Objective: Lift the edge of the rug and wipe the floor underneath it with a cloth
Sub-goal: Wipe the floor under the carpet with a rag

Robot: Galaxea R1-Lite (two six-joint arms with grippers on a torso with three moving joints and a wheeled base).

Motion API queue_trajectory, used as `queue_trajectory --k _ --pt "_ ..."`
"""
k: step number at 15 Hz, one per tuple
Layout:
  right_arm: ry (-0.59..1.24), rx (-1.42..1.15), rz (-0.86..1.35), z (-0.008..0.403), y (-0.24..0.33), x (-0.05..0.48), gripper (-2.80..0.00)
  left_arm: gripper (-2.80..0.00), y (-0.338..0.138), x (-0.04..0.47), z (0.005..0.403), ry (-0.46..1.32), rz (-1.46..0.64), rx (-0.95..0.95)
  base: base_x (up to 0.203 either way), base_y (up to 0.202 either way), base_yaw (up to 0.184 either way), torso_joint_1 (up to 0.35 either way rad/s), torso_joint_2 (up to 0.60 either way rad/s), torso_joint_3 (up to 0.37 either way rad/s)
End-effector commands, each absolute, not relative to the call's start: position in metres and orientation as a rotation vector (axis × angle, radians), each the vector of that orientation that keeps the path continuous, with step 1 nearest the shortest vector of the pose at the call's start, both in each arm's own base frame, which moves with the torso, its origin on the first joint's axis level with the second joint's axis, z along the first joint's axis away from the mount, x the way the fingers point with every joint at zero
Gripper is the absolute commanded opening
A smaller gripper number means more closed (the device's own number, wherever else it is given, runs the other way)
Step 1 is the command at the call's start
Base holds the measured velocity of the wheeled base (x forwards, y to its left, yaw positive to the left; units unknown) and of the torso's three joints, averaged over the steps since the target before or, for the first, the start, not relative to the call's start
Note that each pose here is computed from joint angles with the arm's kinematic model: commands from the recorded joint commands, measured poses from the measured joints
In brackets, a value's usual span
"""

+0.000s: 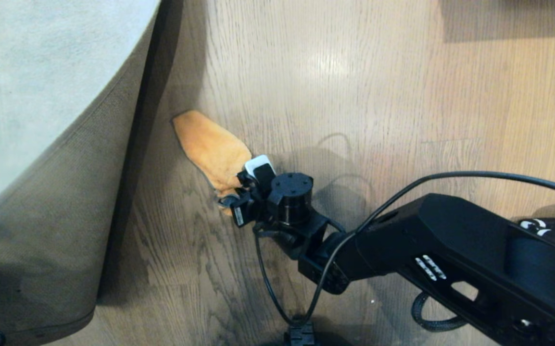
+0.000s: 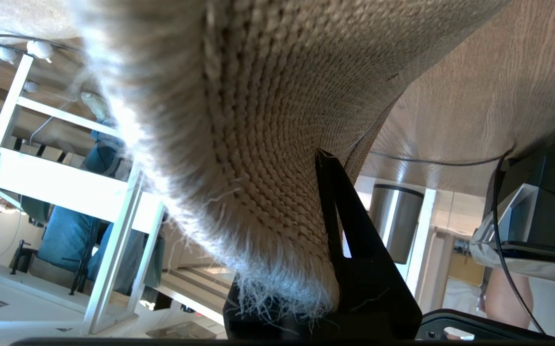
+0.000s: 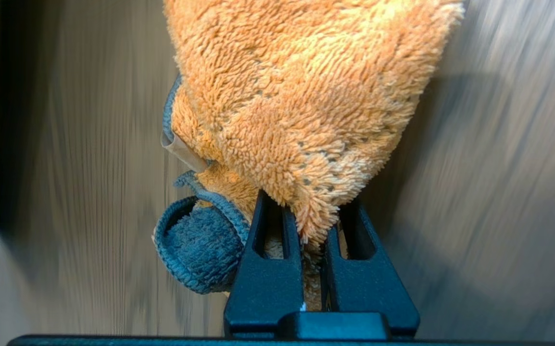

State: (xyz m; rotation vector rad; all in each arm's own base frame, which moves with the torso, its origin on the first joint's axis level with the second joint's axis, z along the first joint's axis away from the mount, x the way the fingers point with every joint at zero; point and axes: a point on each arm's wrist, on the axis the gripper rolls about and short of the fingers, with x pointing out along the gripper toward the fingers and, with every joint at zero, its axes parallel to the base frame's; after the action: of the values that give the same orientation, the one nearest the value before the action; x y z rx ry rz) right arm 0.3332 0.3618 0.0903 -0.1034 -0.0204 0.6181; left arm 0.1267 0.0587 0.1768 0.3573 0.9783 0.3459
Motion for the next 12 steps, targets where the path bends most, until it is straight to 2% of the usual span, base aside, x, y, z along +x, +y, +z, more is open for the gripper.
queue_trajectory --k 1,7,12 --pt "-0.006 -0.114 0.65 0.082 0.36 0.314 -2.8 -2.8 0.059 0.127 0.177 0.982 0.346 0.36 0.0 0.0 0.0 0.0 0.0 0.0" --pt "-0.04 -0.096 0.645 0.108 0.352 0.307 -2.8 -2.8 0.059 0.127 0.177 0.981 0.346 0.36 0.0 0.0 0.0 0.0 0.0 0.0" --pt "-0.068 -0.096 0.598 0.143 0.316 0.302 -2.8 -2.8 0.059 0.127 0.177 0.981 0.343 0.363 0.0 0.0 0.0 0.0 0.0 0.0"
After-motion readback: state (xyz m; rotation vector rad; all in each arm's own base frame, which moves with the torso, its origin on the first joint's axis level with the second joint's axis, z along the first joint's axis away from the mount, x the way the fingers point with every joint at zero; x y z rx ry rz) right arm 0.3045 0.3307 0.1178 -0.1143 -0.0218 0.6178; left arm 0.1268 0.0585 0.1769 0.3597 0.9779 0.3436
